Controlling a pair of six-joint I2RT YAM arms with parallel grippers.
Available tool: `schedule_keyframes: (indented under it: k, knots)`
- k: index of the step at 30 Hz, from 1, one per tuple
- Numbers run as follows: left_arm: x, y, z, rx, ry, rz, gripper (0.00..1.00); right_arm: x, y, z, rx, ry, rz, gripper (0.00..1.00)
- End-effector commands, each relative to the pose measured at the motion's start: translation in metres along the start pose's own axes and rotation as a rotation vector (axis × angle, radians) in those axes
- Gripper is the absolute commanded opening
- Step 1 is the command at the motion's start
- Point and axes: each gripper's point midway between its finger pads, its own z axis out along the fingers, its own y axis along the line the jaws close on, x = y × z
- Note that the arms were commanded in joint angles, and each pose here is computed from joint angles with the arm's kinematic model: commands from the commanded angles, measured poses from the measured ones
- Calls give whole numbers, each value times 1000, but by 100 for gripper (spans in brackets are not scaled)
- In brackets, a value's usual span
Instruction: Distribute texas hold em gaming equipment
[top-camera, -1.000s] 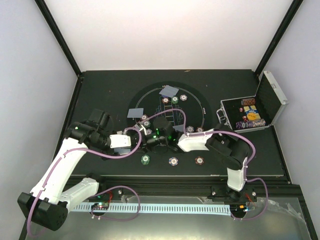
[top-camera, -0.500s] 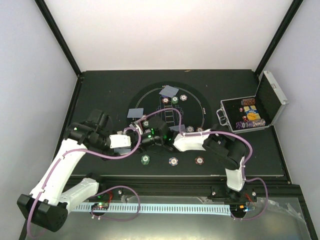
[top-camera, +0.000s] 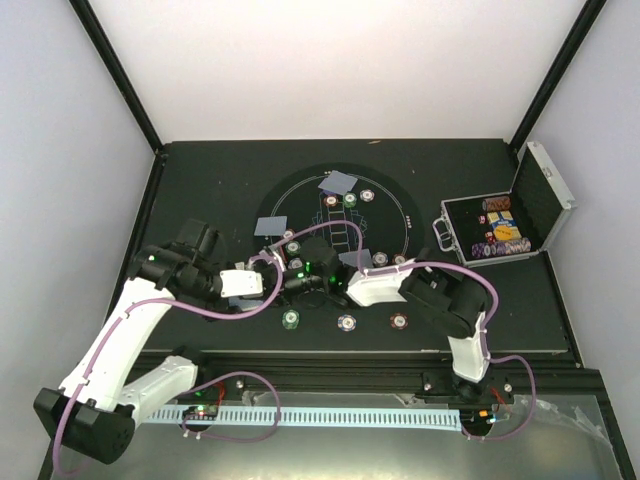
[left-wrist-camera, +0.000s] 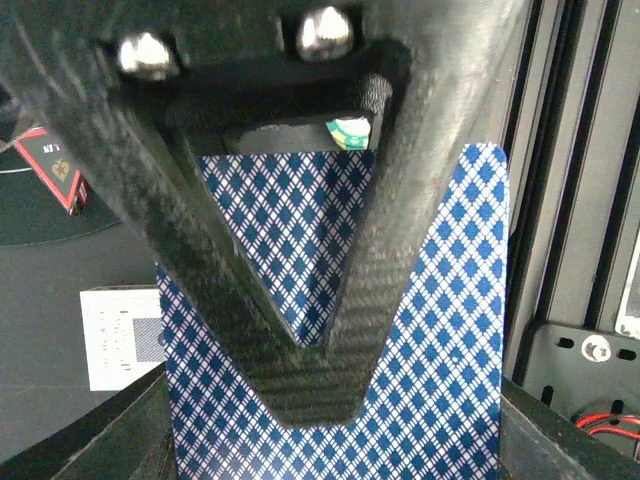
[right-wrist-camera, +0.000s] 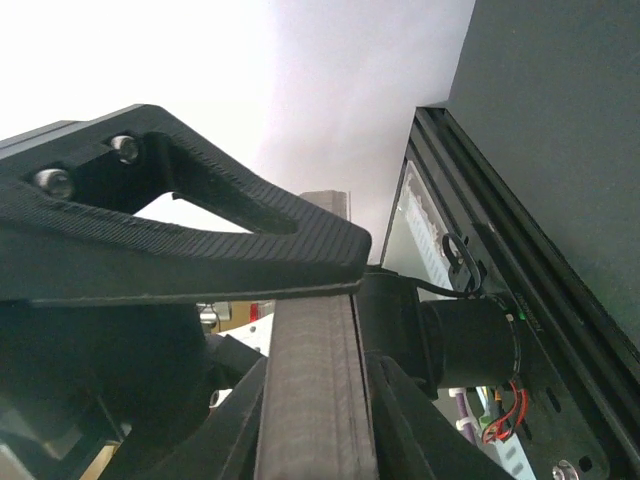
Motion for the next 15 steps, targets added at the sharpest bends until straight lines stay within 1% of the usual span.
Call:
schedule_keyframes:
  k: [1,6,15]
  knots:
    - [-15,4,-17,-36,-60,31,1,0,-48,-23,122,-44,89,24]
    - [-15,8,-18,-51,-48,33,2,3,-46,-32,128,-41,76,27]
    - [-10,8,-18,-61,-24,26,2,7,-53,-37,141,-51,86,29]
